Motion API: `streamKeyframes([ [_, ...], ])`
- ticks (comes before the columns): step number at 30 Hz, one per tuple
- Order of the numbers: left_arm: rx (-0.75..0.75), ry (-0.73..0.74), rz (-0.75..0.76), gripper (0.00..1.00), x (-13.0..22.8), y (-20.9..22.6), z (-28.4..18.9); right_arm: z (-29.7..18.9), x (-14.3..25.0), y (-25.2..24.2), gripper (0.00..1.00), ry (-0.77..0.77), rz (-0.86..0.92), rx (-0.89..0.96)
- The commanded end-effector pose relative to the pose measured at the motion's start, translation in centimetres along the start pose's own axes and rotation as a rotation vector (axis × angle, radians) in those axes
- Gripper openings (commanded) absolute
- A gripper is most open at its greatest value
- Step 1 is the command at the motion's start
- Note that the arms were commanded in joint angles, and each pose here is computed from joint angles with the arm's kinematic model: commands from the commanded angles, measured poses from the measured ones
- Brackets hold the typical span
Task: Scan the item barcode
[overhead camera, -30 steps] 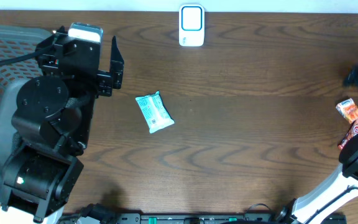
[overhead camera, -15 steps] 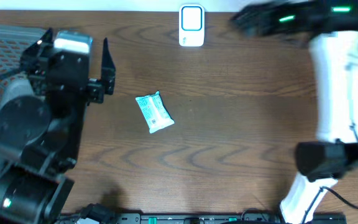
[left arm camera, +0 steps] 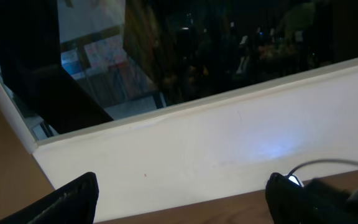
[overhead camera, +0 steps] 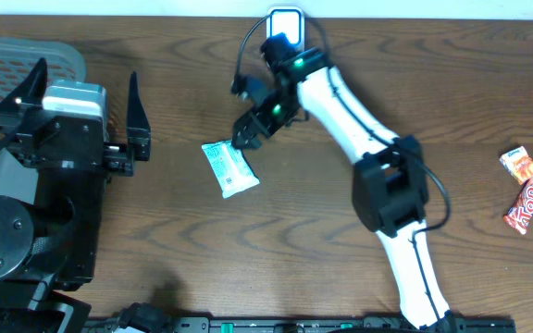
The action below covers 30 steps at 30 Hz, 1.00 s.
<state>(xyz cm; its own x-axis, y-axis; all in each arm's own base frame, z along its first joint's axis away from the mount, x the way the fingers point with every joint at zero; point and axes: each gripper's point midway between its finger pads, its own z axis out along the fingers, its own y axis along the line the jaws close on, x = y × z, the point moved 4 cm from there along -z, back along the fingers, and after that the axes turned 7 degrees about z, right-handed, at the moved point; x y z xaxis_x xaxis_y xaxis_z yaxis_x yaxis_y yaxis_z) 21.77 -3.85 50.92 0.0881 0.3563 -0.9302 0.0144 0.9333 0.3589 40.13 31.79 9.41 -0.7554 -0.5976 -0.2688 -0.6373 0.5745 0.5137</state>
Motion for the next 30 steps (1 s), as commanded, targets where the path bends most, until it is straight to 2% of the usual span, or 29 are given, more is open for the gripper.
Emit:
streamKeyframes([
  [1, 0.008, -0.002, 0.010, 0.86, 0.0, -0.1, 0.0, 1.5, 0.3, 1.0, 0.99, 0.026, -0.034, -0.027],
  [6, 0.008, -0.002, 0.010, 0.86, 0.1, -0.1, 0.0, 3.2, 0.6, 2.6, 0.99, 0.057, -0.051, -0.070],
  [12, 0.008, -0.002, 0.010, 0.86, 0.0, -0.1, 0.0, 4.3, 0.6, 1.8, 0.99, 0.077, -0.013, 0.079],
  [20, 0.008, -0.002, 0.010, 0.86, 0.0, -0.1, 0.0, 7.7, 2.0, 1.8, 0.99, 0.150, 0.004, 0.081],
  [24, 0.008, -0.002, 0.010, 0.86, 0.1, -0.1, 0.0, 9.4, 3.2, 0.8, 0.88, 0.198, 0.051, 0.079],
  [30, 0.010, 0.004, 0.012, 0.86, 0.2, -0.1, 0.0, 10.2, 3.7, 0.3, 0.58, 0.216, 0.070, 0.063],
])
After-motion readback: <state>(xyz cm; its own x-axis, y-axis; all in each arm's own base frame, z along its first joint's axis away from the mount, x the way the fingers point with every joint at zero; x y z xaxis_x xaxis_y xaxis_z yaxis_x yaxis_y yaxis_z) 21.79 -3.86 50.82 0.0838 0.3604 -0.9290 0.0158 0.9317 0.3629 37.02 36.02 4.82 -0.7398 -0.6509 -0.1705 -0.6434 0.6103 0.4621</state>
